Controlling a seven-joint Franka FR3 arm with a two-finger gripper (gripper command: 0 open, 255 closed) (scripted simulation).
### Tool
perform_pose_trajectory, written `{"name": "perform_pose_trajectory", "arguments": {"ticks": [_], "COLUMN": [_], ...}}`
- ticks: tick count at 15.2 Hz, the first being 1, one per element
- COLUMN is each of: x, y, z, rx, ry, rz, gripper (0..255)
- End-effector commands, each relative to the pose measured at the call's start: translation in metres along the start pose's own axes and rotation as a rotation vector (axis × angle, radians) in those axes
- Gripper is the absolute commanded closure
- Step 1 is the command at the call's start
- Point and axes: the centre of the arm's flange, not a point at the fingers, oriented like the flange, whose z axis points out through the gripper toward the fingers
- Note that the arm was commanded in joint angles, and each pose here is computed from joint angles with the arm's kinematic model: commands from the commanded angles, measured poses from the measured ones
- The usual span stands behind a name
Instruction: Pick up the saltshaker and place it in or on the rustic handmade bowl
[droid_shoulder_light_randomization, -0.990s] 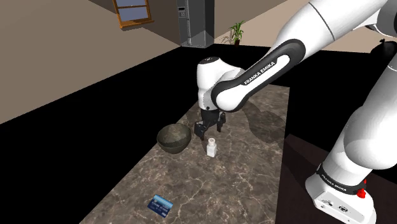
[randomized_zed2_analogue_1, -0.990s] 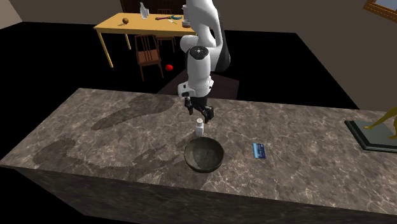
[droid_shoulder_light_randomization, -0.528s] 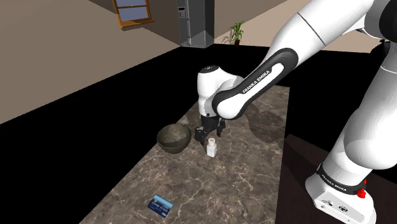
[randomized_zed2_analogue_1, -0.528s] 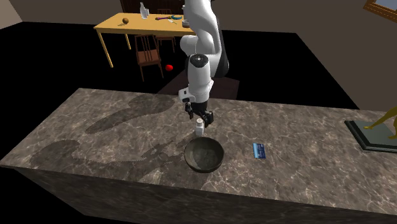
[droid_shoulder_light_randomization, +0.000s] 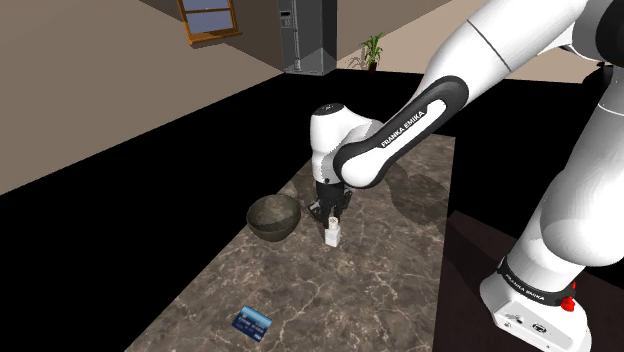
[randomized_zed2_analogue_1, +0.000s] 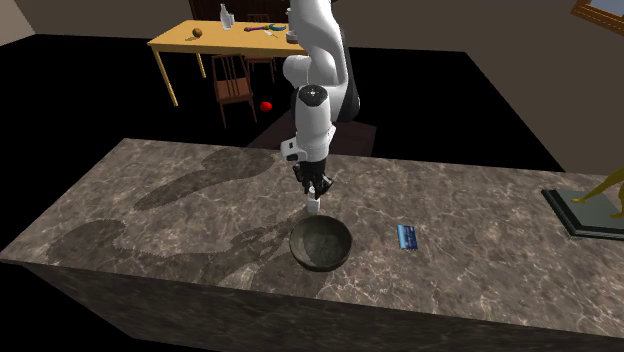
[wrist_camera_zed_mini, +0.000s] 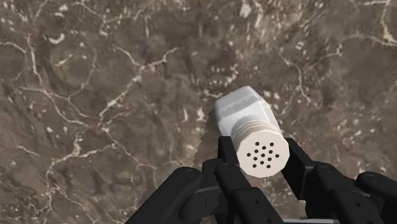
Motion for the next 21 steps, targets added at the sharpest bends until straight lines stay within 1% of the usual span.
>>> {"name": "perform_pose_trajectory", "arguments": {"ticks": [1,7,21], "x": [0.0,0.0,-0.001], "y": [0.0,0.0,0.001], "z": [0.0,0.0,-0.074], "rx": [0.0,0.0,0.0], "ry": [0.0,0.0,0.0], "rz": [0.0,0.0,0.0], "gripper": [255,255,255]}}
